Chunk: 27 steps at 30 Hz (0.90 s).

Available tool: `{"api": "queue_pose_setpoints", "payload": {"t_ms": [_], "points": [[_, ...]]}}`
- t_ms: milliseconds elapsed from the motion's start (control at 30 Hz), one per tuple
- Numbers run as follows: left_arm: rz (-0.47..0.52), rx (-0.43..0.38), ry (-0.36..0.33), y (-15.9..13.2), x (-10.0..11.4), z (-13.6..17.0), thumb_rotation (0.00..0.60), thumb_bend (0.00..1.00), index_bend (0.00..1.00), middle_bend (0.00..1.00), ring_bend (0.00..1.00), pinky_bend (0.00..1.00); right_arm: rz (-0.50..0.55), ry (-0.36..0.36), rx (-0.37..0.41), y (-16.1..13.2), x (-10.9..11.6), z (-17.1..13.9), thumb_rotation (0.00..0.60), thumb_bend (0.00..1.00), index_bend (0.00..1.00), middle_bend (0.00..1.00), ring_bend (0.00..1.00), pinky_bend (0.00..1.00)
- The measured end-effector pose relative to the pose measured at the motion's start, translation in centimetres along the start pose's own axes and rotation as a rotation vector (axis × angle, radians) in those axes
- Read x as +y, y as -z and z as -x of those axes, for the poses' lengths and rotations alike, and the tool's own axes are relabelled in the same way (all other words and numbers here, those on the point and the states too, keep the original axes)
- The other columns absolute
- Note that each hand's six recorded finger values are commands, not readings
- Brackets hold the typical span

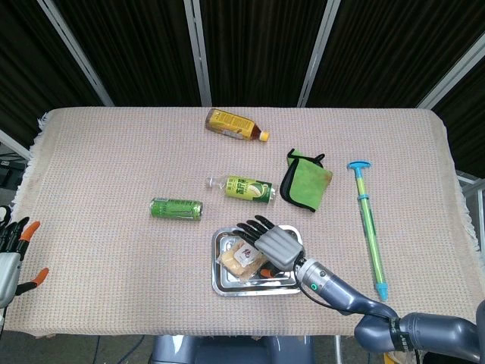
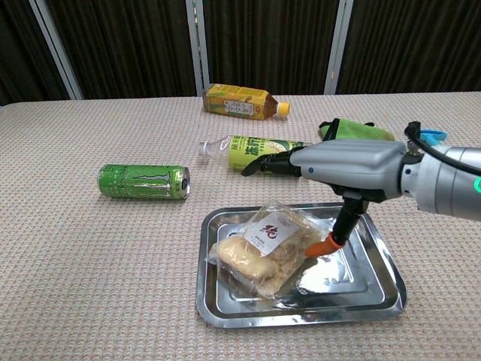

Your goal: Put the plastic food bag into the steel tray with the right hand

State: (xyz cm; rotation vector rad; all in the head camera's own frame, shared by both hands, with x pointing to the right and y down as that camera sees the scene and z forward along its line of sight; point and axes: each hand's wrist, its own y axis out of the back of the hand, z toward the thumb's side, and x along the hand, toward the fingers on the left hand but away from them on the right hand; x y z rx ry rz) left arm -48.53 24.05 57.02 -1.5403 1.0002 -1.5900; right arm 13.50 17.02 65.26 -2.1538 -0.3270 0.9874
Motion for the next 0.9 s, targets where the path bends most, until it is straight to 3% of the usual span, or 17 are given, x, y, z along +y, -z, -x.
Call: {"api": "queue_pose_setpoints", "payload": {"t_ms": [200, 300, 433, 667, 900], "points": [[0.005, -0.005, -0.008, -0.1, 0.1, -0.2, 0.6, 0.24, 0.09, 0.0, 0.0, 0.0, -0.019, 0.076, -0.068, 1.9, 2.0, -2.6, 0.6, 0.14, 0.04, 0.01, 0.0, 0.05], [0.006, -0.009, -0.007, -0.2, 0.1, -0.2, 0.6, 0.24, 0.09, 0.0, 0.0, 0.0, -0.041, 0.145, -0.127, 3.6, 3.1, -4.4, 0.6, 0.14, 0.11, 0.04, 0.0, 0.07], [0.006, -0.014, -0.017, -0.3, 0.2, -0.4, 0.6, 0.24, 0.08, 0.0, 0.0, 0.0, -0.056, 0.255, -0.256, 6.8, 4.4, -8.2, 0.6, 0.14, 0.12, 0.05, 0.0, 0.07], [0.013, -0.022, -0.074, -0.5, 1.2, -0.4, 0.6, 0.24, 0.08, 0.0, 0.0, 0.0, -0.054, 0.373, -0.477, 11.7, 3.9, -16.2, 0.6, 0.14, 0.11, 0.04, 0.0, 0.06], [0.029, -0.038, -0.093, -0.8, 1.7, 0.0, 0.6, 0.24, 0.08, 0.0, 0.0, 0.0, -0.087, 0.431, -0.597, 12.8, 2.5, -21.4, 0.6, 0.14, 0.09, 0.01, 0.0, 0.01]]}}
